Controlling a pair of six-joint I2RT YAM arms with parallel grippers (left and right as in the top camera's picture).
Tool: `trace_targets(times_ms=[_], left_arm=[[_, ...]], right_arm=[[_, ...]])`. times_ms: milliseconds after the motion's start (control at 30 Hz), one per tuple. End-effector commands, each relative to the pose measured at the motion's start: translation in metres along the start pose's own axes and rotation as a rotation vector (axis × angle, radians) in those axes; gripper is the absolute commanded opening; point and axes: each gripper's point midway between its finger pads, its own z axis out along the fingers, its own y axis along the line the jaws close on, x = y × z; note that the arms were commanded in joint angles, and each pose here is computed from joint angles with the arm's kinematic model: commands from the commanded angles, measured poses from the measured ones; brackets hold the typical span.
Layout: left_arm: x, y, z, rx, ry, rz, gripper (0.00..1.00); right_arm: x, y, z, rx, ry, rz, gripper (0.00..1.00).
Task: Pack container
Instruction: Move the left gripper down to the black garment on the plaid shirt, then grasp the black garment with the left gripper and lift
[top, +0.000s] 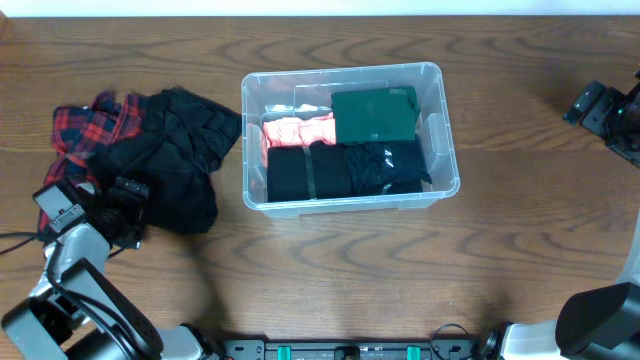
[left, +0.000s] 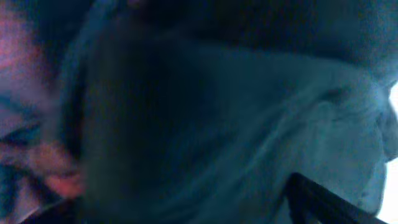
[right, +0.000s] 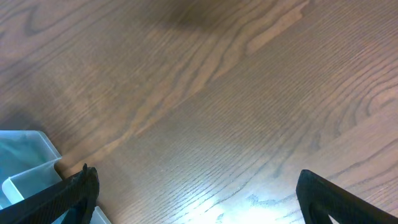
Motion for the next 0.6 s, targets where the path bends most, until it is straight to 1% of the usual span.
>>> trace_targets(times_ms=[0, 100, 133, 167, 200, 233, 433, 567], left_arm=[[0.003, -0.015, 0.001, 0.090, 0.033, 0.031, 0.71], [0.003, -0.028, -0.001, 0.155, 0.043, 0.052, 0.41], [0.004, -0.033, -0.002, 0.179, 0.049, 0.059, 0.34], [0.005, -0.038, -0.003, 0.208, 0.057, 0.066, 0.24], [0.006, -0.043, -0.004, 0.236, 0.066, 0.075, 0.18], [0.007, -0.050, -0.006, 0.273, 0.077, 0.085, 0.06], [0.012, -0.093, -0.033, 0.461, 0.123, 0.145, 0.06], [0.010, -0.129, -0.072, 0.573, 0.079, 0.237, 0.06]], right_arm=[[0.001, -0.002, 0.002, 0.007, 0.006, 0.016, 0.99], [0.001, -0.002, 0.002, 0.007, 0.006, 0.016, 0.99], [0.001, -0.002, 0.002, 0.007, 0.006, 0.016, 0.99], [0.001, -0.002, 0.002, 0.007, 0.006, 0.015, 0.99], [0.001, -0.002, 0.002, 0.007, 0.006, 0.015, 0.99], [0.001, -0.002, 0.002, 0.007, 0.006, 0.015, 0.99], [0.001, -0.002, 0.002, 0.007, 0.006, 0.016, 0.99], [0.001, -0.002, 0.002, 0.007, 0.005, 0.016, 0.99]])
